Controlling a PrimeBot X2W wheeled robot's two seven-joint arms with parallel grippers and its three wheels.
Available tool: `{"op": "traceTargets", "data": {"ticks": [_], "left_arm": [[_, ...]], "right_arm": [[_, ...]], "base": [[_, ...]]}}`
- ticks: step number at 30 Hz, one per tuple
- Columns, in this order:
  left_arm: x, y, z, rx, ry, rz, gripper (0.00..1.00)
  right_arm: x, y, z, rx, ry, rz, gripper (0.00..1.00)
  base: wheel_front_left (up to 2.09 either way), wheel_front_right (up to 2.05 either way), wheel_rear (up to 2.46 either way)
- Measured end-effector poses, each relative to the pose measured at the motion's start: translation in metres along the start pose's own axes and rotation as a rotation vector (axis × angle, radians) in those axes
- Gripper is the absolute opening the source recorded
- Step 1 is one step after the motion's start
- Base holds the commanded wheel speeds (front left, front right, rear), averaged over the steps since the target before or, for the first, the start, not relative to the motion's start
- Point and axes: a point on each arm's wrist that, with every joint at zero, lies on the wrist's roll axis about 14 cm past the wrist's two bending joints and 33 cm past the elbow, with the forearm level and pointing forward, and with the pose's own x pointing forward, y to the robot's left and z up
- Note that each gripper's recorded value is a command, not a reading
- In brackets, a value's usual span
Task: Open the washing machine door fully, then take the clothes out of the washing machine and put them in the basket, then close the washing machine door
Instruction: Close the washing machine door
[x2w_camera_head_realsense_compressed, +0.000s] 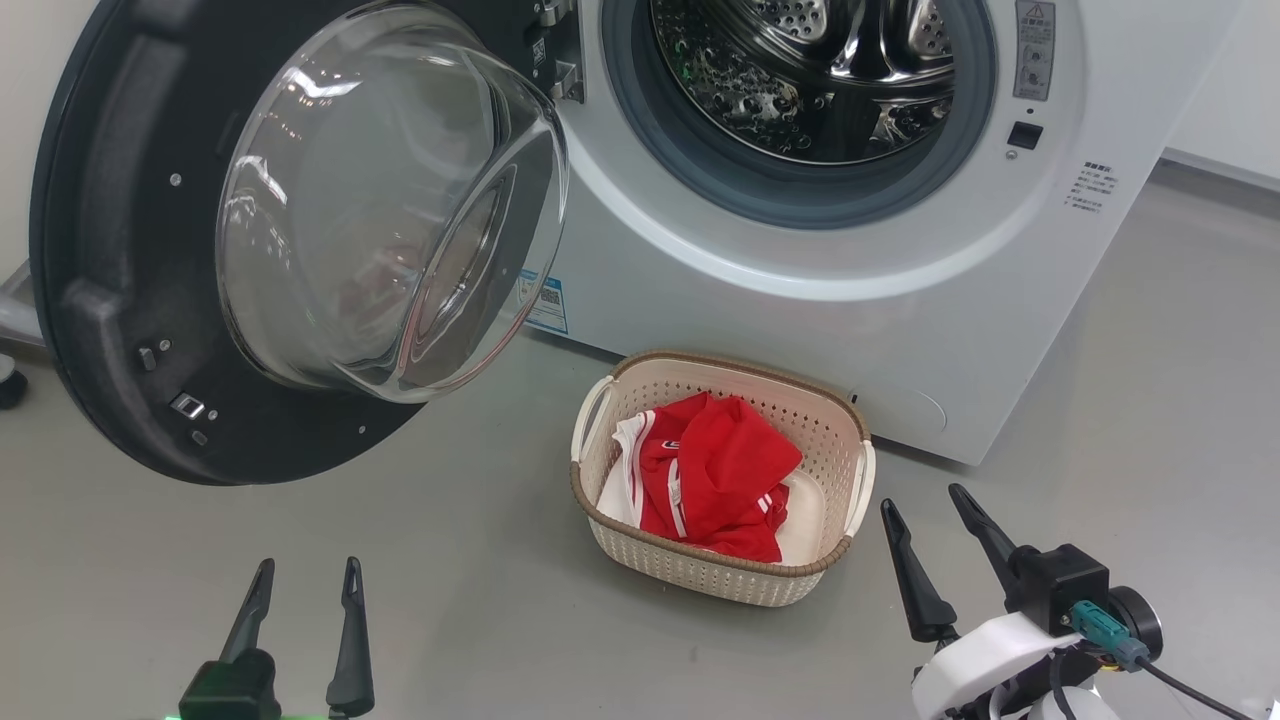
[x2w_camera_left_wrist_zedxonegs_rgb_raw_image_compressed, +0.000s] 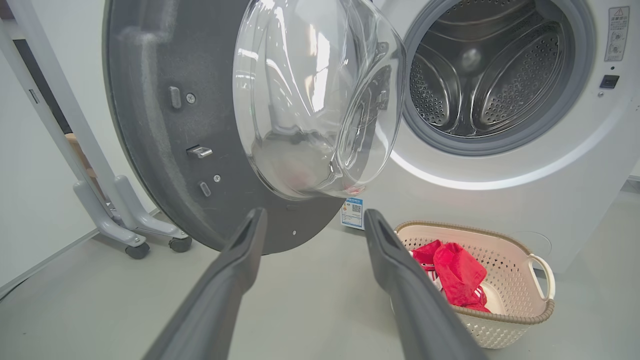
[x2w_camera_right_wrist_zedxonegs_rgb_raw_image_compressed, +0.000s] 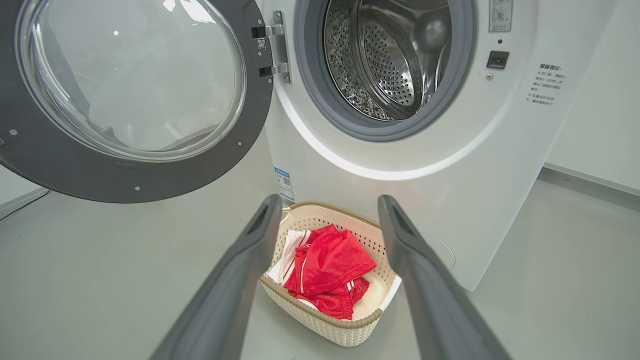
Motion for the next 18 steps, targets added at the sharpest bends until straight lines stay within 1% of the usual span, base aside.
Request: {"op": "traceTargets", "data": {"ticks": [1,4,5,6,7,8,18], "left_arm": [[0.0000,-0.0001,0.0001,0.000,0.000,0.000,1.00],[-0.0001,-0.0004,0.0002,-0.001,-0.001,-0.001,0.69],[-0.0001,-0.0004,0.0002,-0.001,-0.001,-0.001,0.49],[-0.0002,-0.0004,0.0003,-0.002,-0.001,-0.001,0.36],[-0.0003,-0.0004,0.0004,-0.005,-0.002,-0.001,0.21],[-0.0004,-0.0003,0.0003,-0.012,-0.001,0.000,0.00],[-0.0007,-0.0013,0.0019,-0.030,-0.006,-0.003,0.00]], "right_arm": [[0.0000,0.0000,0.0000,0.000,0.000,0.000,1.00],[-0.0002,-0.0001,-0.0002,-0.001,0.001,0.000,1.00],[-0.0003,-0.0001,-0.0003,-0.001,0.001,0.000,1.00],[-0.0003,0.0000,-0.0005,-0.001,0.002,-0.001,1.00],[-0.0004,0.0000,-0.0006,-0.001,0.002,-0.001,1.00],[-0.0004,0.0002,-0.0005,-0.001,0.002,0.000,1.00],[-0.0005,0.0016,0.0001,-0.001,0.001,0.004,1.00]], "base": [[0.00,0.00,0.00],[0.00,0.00,0.00],[0.00,0.00,0.00],[0.00,0.00,0.00],[0.00,0.00,0.00],[0.00,0.00,0.00],[0.00,0.00,0.00]]}}
